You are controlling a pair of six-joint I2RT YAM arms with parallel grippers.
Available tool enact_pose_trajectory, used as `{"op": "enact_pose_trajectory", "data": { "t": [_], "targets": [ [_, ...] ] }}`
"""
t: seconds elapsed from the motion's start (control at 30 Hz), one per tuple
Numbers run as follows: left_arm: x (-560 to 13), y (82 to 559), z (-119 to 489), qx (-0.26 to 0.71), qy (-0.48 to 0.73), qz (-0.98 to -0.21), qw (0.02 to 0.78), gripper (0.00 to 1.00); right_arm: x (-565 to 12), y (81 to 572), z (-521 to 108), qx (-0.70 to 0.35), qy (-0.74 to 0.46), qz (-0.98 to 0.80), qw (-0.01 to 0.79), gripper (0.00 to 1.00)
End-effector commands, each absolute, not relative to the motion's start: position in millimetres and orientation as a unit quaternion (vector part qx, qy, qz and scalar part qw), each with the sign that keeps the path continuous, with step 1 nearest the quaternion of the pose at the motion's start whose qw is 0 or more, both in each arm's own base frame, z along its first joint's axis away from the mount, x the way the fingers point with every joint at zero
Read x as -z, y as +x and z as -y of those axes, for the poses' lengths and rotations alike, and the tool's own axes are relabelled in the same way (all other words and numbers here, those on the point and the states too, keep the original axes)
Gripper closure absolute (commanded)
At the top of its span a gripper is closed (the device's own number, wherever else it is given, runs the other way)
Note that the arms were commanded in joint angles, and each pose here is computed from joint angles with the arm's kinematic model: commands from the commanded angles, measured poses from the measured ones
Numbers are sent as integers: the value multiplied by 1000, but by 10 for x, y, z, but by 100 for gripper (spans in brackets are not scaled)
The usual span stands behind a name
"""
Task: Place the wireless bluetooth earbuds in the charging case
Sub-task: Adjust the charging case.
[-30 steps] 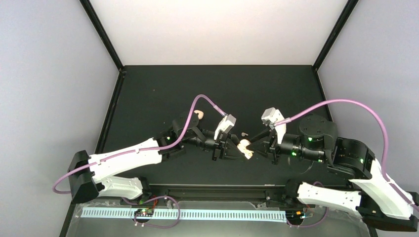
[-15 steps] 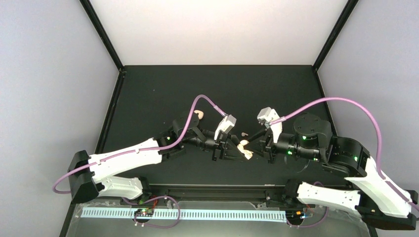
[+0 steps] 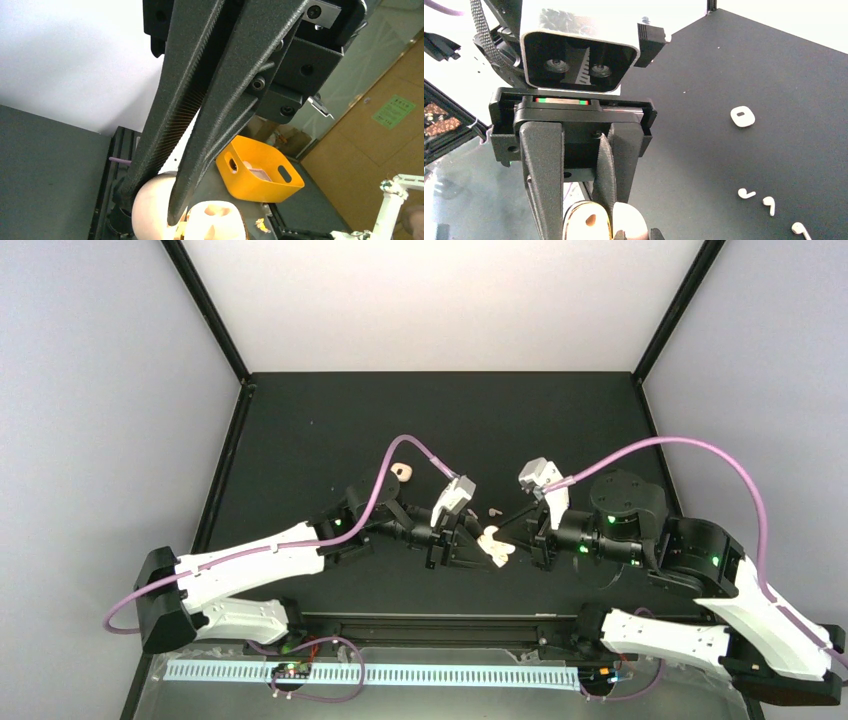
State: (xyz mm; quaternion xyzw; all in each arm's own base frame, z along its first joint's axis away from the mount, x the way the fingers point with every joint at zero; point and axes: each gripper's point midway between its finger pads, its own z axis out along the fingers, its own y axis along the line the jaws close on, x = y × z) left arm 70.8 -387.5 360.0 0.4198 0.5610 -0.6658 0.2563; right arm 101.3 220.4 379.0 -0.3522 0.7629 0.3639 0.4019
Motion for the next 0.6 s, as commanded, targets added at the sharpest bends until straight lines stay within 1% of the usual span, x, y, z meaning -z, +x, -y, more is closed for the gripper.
{"op": "enact_pose_trajectory", "data": {
  "t": [0.0, 0.03, 0.17, 0.2, 0.23, 0.27, 0.43, 0.57],
  "targets": [
    [-3698, 692, 3847, 670, 420, -550, 270, 74, -3844, 986, -2217, -373, -354, -756, 405, 99],
    [-3691, 696, 3849, 669, 419, -551, 269, 67, -3843, 987, -2216, -372, -355, -756, 405, 99],
    [-3672, 717, 3854, 667, 414, -559, 268, 34, -3866, 986, -2193, -368, -358, -756, 407, 99],
    [-3662, 723, 3855, 666, 413, -561, 268, 14, -3875, 989, -2183, -365, -358, -756, 409, 99],
    [-3648, 725, 3856, 665, 413, -563, 267, 3, -3882, 995, -2172, -362, -359, -756, 411, 99],
    [-3637, 726, 3856, 663, 412, -565, 266, 1, -3894, 1000, -2162, -359, -360, -756, 413, 99],
    [-3474, 825, 3851, 640, 393, -606, 262, 1, -3896, 1075, -2090, -323, -364, -763, 424, 99],
    [-3308, 991, 3736, 615, 355, -642, 289, 1, -3872, 1193, -1981, -275, -364, -770, 445, 99]
  ]
}}
